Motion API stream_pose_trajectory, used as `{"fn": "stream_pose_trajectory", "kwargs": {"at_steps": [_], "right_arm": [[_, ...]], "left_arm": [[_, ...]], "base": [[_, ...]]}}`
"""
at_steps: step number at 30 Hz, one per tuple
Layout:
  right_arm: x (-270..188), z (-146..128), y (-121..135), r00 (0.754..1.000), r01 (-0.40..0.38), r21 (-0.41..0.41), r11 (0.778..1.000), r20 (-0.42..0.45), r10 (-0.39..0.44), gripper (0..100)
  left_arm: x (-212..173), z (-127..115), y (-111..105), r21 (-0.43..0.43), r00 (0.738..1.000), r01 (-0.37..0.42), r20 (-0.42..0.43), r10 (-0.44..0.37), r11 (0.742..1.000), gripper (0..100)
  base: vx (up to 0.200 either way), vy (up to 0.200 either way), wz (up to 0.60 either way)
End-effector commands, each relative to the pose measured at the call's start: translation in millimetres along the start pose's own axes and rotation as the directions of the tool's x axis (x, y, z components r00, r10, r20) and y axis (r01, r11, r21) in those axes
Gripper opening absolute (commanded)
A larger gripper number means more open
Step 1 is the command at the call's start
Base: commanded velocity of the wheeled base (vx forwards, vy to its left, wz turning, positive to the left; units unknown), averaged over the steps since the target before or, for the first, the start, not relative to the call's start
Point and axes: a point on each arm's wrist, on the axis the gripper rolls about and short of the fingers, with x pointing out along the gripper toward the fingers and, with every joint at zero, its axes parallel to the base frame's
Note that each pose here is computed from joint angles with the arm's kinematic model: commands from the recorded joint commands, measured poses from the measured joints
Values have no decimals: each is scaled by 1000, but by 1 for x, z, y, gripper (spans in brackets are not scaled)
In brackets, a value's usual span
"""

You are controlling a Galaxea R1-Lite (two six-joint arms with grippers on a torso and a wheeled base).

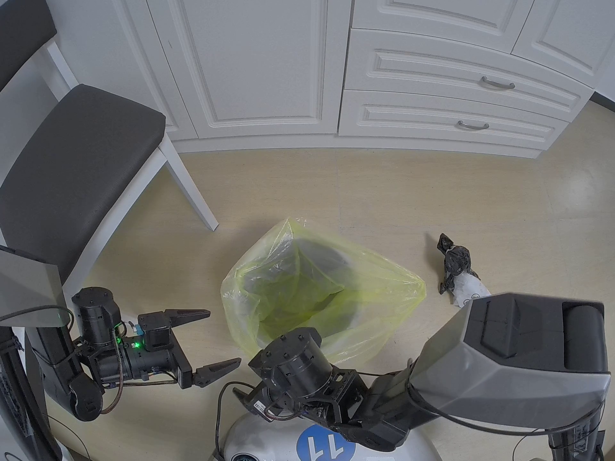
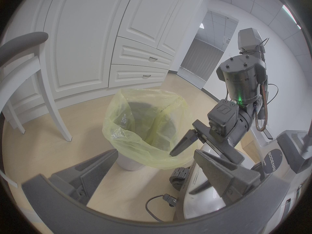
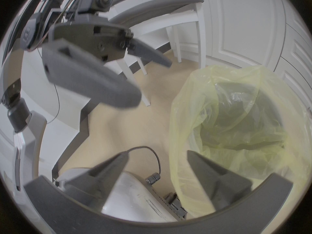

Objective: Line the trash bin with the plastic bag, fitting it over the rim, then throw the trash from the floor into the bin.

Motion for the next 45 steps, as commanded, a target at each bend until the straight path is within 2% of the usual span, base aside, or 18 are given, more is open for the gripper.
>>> {"fn": "stream_pose_trajectory", "kwargs": {"at_steps": [1,3,8,11,17,19,22,24,28,30,33,34,37,38,40,43,44,45], "right_arm": [[-14,-1,14,999,-24,22,999,29,23,100],[-22,-1,16,999,-16,25,1000,34,16,100],[-71,8,19,993,78,44,996,89,-82,100],[-102,10,21,989,63,48,997,130,-69,100],[-158,-1,25,984,12,26,1000,178,-16,100],[-169,-8,13,983,48,24,999,176,-51,100],[-167,0,-15,966,127,55,990,220,-136,100],[-164,17,-31,934,175,98,980,299,-197,100],[-157,20,-54,911,240,140,961,308,-272,100],[-150,19,-67,907,267,155,951,292,-302,100],[-135,21,-86,894,301,181,936,289,-343,100],[-124,26,-99,878,328,203,923,296,-377,100],[-113,23,-109,871,354,212,911,278,-404,100],[-99,19,-122,863,385,221,896,257,-434,100],[-86,17,-133,854,410,222,885,248,-458,100],[-77,14,-145,845,436,223,872,234,-482,100],[-61,6,-163,831,475,218,853,206,-516,100],[-59,5,-165,830,478,218,851,205,-518,100]], "left_arm": [[1,-3,2,-6,1000,-5,-7,5,1000,100],[0,-3,3,-6,1000,-10,-5,10,1000,100],[-10,3,12,3,998,-66,16,66,998,100],[-15,10,12,-3,996,-84,36,84,996,100],[-25,29,9,-135,989,-98,95,111,986,100],[-23,39,12,-185,978,-147,118,171,972,100],[-10,48,17,-218,954,-238,130,269,947,100],[12,52,20,-230,930,-310,127,344,922,100],[51,49,17,-229,892,-412,94,442,882,100],[64,47,14,-220,888,-428,80,453,877,100],[74,49,11,-202,894,-419,83,441,885,100],[82,55,11,-181,901,-407,84,426,896,100],[86,60,10,-151,909,-402,54,413,903,100],[85,66,12,-120,913,-402,21,407,908,100],[86,68,13,-102,916,-400,-32,399,911,100],[89,69,15,-92,912,-409,-63,405,908,100],[97,73,20,-77,884,-465,-89,458,882,100],[99,73,21,-76,879,-476,-90,469,876,100]], "base": [[0,0,0],[0,0,0],[0,0,0],[0,0,0],[0,0,0],[0,0,0],[0,0,0],[0,0,0],[0,0,0],[0,0,0],[0,0,0],[0,0,0],[0,0,0],[0,0,0],[0,0,0],[0,0,0],[0,0,0],[0,0,0]]}}
